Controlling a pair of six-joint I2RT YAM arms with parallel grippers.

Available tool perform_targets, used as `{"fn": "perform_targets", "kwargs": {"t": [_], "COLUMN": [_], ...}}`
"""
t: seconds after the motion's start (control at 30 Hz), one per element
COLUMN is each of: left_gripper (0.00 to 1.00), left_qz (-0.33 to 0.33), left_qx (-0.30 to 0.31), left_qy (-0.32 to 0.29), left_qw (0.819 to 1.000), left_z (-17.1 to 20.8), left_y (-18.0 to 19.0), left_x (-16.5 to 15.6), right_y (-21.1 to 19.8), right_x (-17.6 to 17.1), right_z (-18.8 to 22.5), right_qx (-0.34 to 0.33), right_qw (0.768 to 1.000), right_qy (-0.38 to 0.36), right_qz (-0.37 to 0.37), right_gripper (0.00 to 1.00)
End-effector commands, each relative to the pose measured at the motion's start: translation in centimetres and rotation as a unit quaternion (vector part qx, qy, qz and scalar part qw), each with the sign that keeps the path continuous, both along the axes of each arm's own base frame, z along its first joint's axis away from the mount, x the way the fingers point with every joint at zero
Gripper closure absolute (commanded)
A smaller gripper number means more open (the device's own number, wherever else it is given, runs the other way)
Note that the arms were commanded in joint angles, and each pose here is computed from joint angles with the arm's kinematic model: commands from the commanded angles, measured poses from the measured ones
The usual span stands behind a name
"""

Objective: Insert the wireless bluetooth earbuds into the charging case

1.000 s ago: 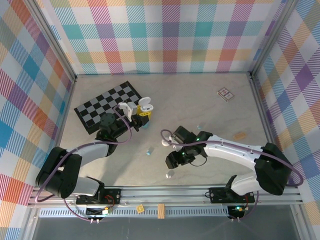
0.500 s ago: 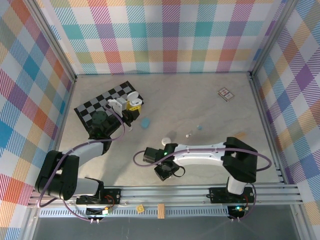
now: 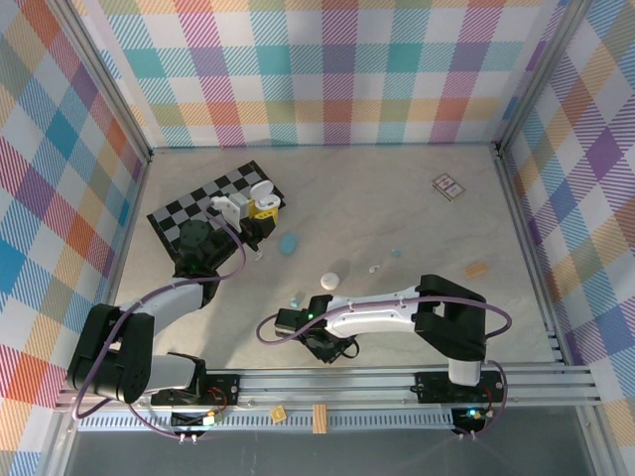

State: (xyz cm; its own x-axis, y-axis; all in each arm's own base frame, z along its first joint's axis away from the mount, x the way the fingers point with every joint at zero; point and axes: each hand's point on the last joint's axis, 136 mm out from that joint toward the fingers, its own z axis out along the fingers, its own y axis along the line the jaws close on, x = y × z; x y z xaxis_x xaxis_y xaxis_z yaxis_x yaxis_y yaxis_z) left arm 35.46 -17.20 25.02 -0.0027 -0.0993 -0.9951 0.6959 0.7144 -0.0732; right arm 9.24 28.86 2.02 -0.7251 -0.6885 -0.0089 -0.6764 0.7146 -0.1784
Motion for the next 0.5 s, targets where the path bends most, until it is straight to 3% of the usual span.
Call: {"fn": "perform_targets", "kwargs": {"t": [0.0, 0.47], "left_gripper": [0.67, 0.67], "left_qz": [-0.008, -0.009], "left_qx": [-0.01, -0.009], "left_qy": [-0.017, -0.017], "left_qw": [1.0, 1.0], "left_z": [1.6, 1.7], "left_y": [0.2, 0.2], "left_x": [-0.3, -0.4], "right_y": [0.5, -0.2], "right_x": [0.2, 0.2], "right_z": [0.2, -0.8], "right_qx": [-0.007, -0.045], "right_qw": [1.0, 0.999], "right_qy": [-0.004, 0.0], "right_qz": [0.007, 0.012], "right_gripper": [0.66, 0.68]}}
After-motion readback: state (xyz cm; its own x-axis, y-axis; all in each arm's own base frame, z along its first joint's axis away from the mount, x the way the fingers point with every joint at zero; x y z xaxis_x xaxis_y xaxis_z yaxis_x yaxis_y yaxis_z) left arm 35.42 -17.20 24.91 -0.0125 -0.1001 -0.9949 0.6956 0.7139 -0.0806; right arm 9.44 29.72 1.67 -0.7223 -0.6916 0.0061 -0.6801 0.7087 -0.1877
